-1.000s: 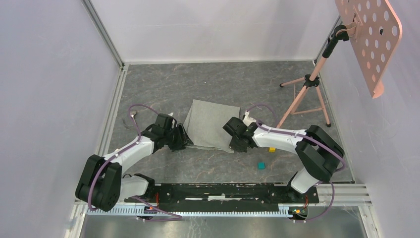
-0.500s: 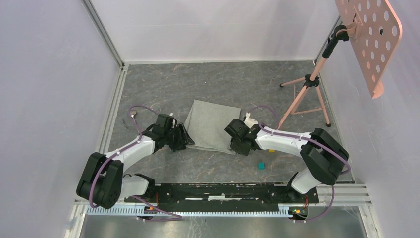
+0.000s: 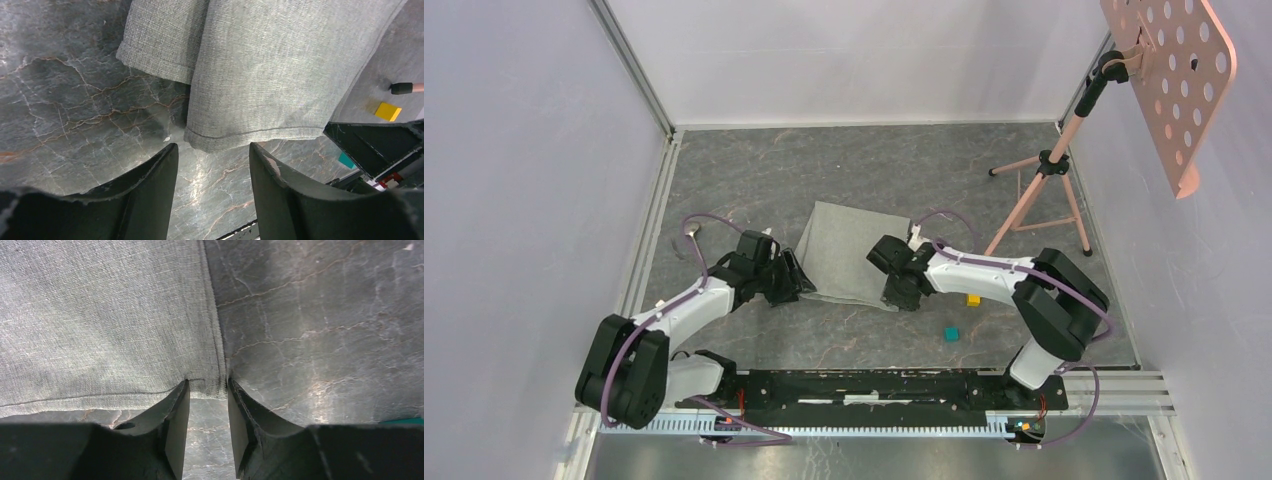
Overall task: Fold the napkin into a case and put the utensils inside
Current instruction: Smooth out the square-folded napkin at the center of the board.
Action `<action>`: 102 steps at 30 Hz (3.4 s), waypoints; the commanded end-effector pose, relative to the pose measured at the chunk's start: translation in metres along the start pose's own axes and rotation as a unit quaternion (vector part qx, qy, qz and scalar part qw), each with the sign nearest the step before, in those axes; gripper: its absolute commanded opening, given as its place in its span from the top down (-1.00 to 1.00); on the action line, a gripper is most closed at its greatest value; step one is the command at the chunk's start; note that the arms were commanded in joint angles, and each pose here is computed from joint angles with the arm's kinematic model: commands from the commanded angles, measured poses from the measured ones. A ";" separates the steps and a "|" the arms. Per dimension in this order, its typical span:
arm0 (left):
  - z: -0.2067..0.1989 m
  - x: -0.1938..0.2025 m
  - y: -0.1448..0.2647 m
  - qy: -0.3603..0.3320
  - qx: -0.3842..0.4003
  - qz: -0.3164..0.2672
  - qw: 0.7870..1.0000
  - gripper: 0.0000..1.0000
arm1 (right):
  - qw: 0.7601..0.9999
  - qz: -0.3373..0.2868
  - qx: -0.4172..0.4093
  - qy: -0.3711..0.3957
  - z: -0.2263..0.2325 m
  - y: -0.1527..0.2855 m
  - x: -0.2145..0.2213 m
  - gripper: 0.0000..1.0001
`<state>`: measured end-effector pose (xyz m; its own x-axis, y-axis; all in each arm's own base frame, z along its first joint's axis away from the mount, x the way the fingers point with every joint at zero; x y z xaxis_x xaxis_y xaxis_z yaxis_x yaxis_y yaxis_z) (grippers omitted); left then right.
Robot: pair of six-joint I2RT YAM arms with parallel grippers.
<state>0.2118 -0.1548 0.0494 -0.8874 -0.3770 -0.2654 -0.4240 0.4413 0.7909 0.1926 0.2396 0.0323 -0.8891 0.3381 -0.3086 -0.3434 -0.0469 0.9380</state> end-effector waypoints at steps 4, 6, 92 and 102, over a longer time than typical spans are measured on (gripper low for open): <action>0.003 -0.007 0.011 -0.015 -0.005 -0.035 0.999 -0.28 | 0.994 0.061 0.090 0.004 -0.032 -0.025 0.032 0.26; 0.003 -0.007 0.012 -0.017 -0.005 -0.037 0.999 -0.29 | 0.993 0.064 0.099 -0.001 -0.038 -0.028 0.036 0.38; -0.009 -0.088 -0.007 0.003 -0.042 -0.057 0.997 0.83 | 0.983 -0.046 -0.172 0.043 0.053 -0.002 -0.023 1.00; -0.002 -0.082 -0.005 0.010 -0.058 -0.051 0.997 0.84 | 0.982 -0.044 -0.180 0.040 0.053 0.005 -0.022 1.00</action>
<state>0.2804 -0.1334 0.0593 -0.8590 -0.4297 -0.2783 -0.4354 0.3274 0.8386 0.2224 0.2770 0.0390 -0.8787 0.2714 -0.3926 -0.4678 -0.3265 0.8213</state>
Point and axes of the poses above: each gripper's point midway between its finger pads, its own y axis back along the fingers, its own z axis along the line the jaws close on, x = y × z, the point moved 2 cm from there along y, back along the fingers, and after that the axes turned 1 degree about y, right-handed, at the moved point
